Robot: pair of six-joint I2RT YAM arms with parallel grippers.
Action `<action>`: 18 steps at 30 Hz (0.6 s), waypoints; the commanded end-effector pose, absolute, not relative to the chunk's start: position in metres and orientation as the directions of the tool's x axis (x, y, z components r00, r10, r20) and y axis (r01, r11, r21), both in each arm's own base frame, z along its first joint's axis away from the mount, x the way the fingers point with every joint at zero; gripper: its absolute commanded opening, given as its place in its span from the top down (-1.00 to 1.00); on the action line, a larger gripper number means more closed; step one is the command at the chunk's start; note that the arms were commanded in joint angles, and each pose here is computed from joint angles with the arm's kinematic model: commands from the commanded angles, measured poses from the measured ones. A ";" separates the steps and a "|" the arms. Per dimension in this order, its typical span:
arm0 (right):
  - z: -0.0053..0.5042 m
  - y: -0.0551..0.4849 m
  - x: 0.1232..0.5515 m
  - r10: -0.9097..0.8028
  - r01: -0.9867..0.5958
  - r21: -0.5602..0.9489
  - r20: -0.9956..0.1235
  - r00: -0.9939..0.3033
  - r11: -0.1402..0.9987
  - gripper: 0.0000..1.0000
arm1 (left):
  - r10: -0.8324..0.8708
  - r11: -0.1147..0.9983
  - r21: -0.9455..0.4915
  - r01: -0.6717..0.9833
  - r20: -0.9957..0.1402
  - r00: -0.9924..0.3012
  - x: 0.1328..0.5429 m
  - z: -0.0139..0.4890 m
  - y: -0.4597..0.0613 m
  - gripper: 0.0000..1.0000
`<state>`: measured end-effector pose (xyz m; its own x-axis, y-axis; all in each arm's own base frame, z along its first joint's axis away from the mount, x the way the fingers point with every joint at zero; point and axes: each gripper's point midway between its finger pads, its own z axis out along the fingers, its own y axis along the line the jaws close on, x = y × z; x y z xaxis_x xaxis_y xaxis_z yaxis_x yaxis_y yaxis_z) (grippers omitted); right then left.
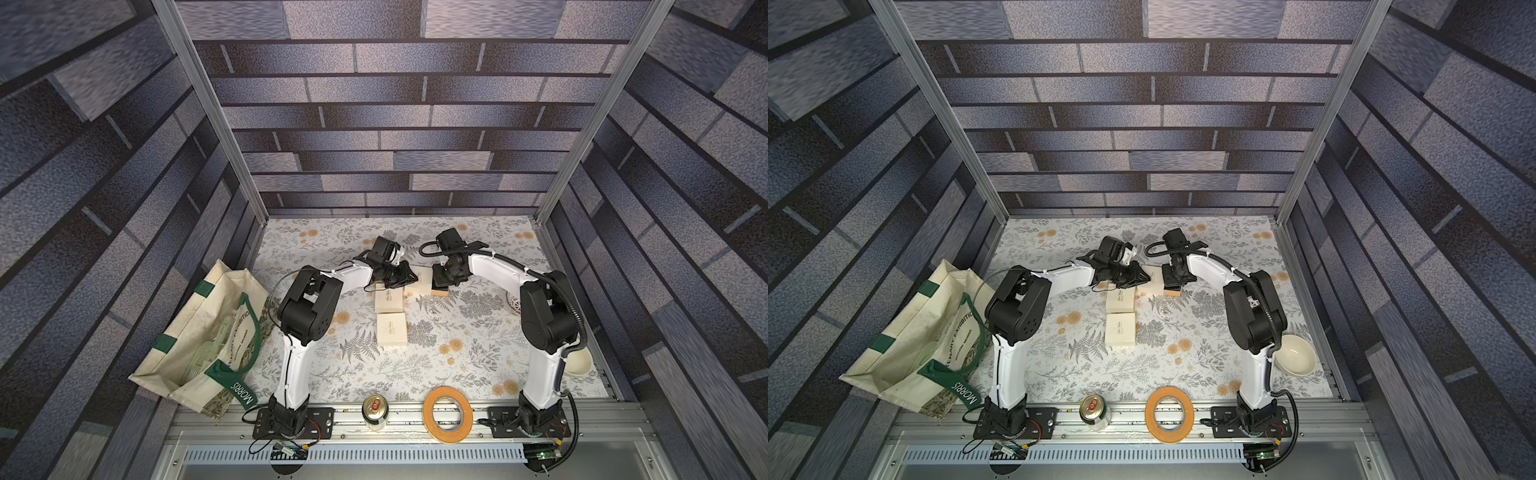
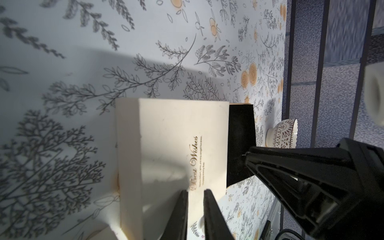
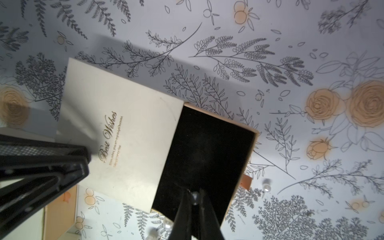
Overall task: Take out the earrings from the drawer-style jewelry box
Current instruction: Pick up the earring from the drawer.
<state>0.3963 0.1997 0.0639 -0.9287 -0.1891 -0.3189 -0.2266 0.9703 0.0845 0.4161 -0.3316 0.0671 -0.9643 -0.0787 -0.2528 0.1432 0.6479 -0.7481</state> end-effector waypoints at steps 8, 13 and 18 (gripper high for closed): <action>0.060 0.196 0.387 -0.221 -0.246 0.053 -0.285 -0.933 0.968 1.00 | -0.107 0.768 -0.640 -0.012 -0.110 -0.988 0.393 0.012 -0.298 0.64; 0.061 0.191 0.387 -0.221 -0.240 0.030 -0.295 -0.930 0.970 1.00 | -0.109 0.769 -0.639 -0.016 -0.107 -0.988 0.392 0.011 -0.297 0.64; 0.062 0.187 0.387 -0.220 -0.235 0.015 -0.300 -0.928 0.972 1.00 | -0.108 0.768 -0.640 -0.013 -0.110 -0.988 0.393 0.012 -0.297 0.64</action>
<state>0.3927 0.1931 0.0583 -0.9306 -0.2079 -0.3014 -0.2320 0.9716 0.0462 0.4162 -0.3314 0.0671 -0.9643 -0.0790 -0.2528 0.1430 0.6480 -0.7481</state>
